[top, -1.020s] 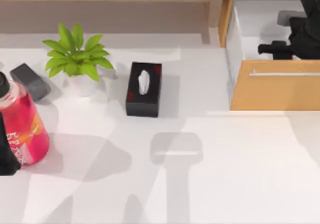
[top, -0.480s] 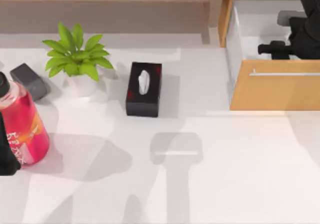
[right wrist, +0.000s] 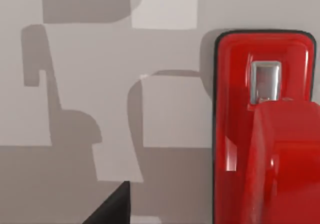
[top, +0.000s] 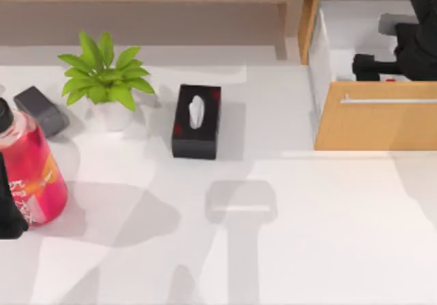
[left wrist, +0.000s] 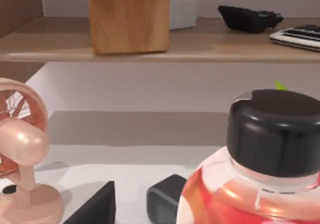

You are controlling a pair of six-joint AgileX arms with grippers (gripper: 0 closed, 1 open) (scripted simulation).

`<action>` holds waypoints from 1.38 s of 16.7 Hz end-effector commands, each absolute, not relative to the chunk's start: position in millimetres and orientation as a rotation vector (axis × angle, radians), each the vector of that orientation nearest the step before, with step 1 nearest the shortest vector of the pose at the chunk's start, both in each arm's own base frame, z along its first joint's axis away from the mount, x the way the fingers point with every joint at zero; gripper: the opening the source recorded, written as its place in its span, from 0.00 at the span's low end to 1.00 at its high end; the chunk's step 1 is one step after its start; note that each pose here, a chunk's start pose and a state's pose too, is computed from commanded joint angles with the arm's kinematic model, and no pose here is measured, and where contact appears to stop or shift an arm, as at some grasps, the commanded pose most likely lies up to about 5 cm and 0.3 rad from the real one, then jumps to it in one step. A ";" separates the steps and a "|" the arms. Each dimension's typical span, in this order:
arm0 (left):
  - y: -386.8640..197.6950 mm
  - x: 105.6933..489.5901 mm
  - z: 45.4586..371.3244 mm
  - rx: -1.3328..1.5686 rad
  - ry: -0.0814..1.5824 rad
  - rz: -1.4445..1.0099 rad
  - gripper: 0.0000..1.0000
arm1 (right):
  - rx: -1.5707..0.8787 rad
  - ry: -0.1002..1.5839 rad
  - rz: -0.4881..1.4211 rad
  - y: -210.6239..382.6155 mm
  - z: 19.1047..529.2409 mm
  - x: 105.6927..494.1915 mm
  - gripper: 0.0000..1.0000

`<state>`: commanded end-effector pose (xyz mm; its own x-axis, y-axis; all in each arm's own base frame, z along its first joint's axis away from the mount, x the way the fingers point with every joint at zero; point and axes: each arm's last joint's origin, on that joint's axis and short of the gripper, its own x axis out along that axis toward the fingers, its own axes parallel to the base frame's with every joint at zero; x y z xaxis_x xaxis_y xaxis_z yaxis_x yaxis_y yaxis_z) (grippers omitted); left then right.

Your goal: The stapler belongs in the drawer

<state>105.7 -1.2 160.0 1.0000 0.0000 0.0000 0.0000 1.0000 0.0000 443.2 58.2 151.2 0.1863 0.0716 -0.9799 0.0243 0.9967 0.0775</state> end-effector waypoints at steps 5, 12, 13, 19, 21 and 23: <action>-1.2 105.7 160.0 0.000 0.000 0.000 1.00 | 0.083 1.384 0.032 57.4 151.0 443.4 1.00; -1.2 105.7 160.0 0.000 0.000 0.000 1.00 | -0.107 1.066 0.110 71.1 208.6 435.2 1.00; -1.2 105.7 160.0 0.000 0.000 0.000 1.00 | -0.163 0.983 0.132 78.3 219.1 430.8 1.00; -1.2 105.7 160.0 0.000 0.000 0.000 1.00 | -0.563 0.494 0.304 150.6 213.2 388.3 1.00; -1.2 105.7 160.0 0.000 0.000 0.000 1.00 | -0.699 0.345 0.353 172.7 191.3 364.5 1.00; -1.2 105.7 160.0 0.000 0.000 0.000 1.00 | -0.834 0.210 0.388 186.7 165.2 336.1 1.00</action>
<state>105.7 -1.2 160.0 1.0000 0.0000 0.0000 0.0000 1.0000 0.0000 336.1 186.7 165.2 0.9098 0.2512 -0.3305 -0.4140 0.6077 -0.6777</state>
